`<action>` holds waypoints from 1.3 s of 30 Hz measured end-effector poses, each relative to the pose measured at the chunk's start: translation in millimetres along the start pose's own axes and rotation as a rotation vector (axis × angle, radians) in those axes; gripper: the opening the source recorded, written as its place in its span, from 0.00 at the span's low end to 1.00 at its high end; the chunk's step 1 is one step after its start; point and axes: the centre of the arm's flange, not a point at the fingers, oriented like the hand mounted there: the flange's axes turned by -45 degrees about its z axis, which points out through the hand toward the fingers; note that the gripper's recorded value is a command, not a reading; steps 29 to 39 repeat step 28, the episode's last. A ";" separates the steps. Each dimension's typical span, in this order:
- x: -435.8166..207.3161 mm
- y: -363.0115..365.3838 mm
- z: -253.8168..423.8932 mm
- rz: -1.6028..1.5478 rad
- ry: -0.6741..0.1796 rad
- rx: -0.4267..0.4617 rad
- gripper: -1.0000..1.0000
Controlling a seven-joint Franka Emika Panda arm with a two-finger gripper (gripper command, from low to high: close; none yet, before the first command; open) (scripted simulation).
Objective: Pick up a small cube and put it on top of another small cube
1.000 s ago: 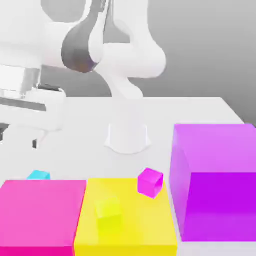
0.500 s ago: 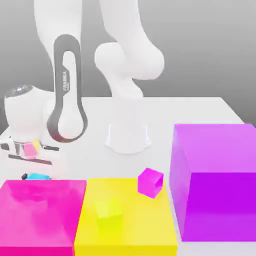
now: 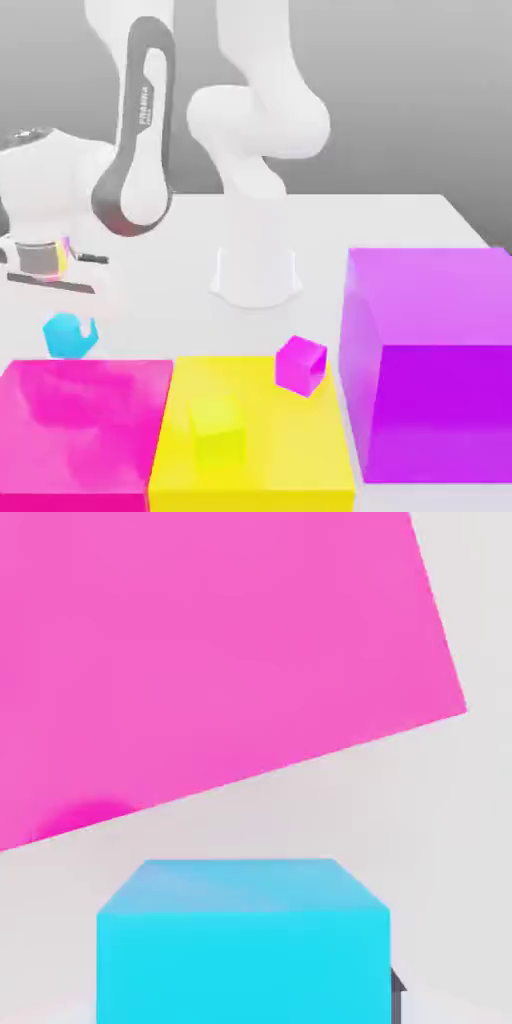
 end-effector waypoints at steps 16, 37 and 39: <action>105.9 -269.5 -102.8 -0.326 -0.004 -0.009 0.00; 107.8 -275.0 -50.7 -0.326 0.001 -0.024 1.00; 107.8 -275.0 -50.7 -0.326 0.001 -0.024 1.00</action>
